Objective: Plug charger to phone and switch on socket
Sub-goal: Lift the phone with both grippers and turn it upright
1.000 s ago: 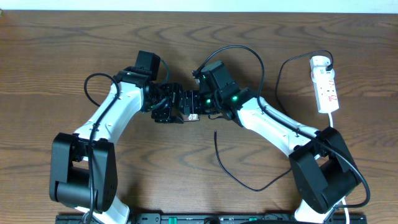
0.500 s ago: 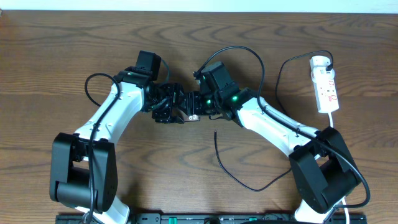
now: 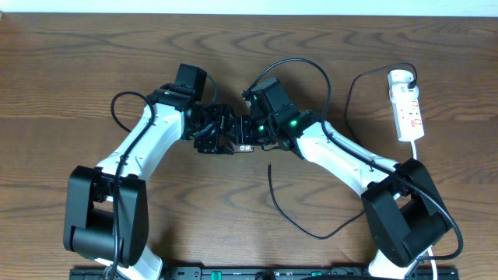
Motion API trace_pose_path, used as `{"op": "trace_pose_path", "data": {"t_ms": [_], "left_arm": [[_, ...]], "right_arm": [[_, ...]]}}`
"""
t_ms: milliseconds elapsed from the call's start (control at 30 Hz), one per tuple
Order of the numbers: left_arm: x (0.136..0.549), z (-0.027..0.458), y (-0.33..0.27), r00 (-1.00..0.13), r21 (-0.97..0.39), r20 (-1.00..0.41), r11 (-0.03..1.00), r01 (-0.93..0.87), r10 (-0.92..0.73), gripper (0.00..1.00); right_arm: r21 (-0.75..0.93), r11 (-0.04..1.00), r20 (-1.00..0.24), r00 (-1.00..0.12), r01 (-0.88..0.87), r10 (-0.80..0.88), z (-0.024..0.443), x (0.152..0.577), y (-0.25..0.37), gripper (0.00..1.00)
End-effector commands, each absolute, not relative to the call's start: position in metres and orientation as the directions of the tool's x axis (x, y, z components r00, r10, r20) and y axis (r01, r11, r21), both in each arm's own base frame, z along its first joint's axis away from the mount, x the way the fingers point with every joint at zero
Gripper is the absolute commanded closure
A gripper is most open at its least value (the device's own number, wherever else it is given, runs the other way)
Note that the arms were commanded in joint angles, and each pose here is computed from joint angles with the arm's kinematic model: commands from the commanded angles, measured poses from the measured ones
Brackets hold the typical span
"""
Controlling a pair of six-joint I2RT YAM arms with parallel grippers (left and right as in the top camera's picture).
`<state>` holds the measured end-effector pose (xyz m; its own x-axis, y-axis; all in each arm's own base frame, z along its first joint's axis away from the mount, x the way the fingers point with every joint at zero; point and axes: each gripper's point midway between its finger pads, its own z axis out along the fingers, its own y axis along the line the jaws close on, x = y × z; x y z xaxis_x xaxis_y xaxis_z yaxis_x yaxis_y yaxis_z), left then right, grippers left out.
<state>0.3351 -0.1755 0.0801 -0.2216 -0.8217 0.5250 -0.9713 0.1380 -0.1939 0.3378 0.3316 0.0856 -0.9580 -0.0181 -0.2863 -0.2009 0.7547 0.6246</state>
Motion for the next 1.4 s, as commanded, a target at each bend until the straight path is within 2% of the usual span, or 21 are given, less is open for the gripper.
{"op": "trace_pose_path", "data": {"t_ms": [0, 367, 1367], "left_arm": [[0.3431, 0.1020, -0.1812, -0.248, -0.249, 0.539, 0.129, -0.960, -0.805, 0.93], [0.3430, 0.1021, -0.1813, -0.248, -0.249, 0.540, 0.129, -0.960, -0.804, 0.93], [0.3431, 0.1020, -0.1812, -0.249, -0.249, 0.539, 0.130, -0.960, -0.805, 0.93]], "right_arm": [[0.619, 0.755, -0.302, -0.953, -0.219, -0.029, 0.0889, 0.3365, 0.3389, 0.59], [0.613, 0.762, -0.298, -0.954, -0.210, -0.024, 0.0875, 0.3357, 0.3385, 0.73], [0.613, 0.762, -0.298, -0.954, -0.210, -0.024, 0.0875, 0.3359, 0.3383, 0.93]]}}
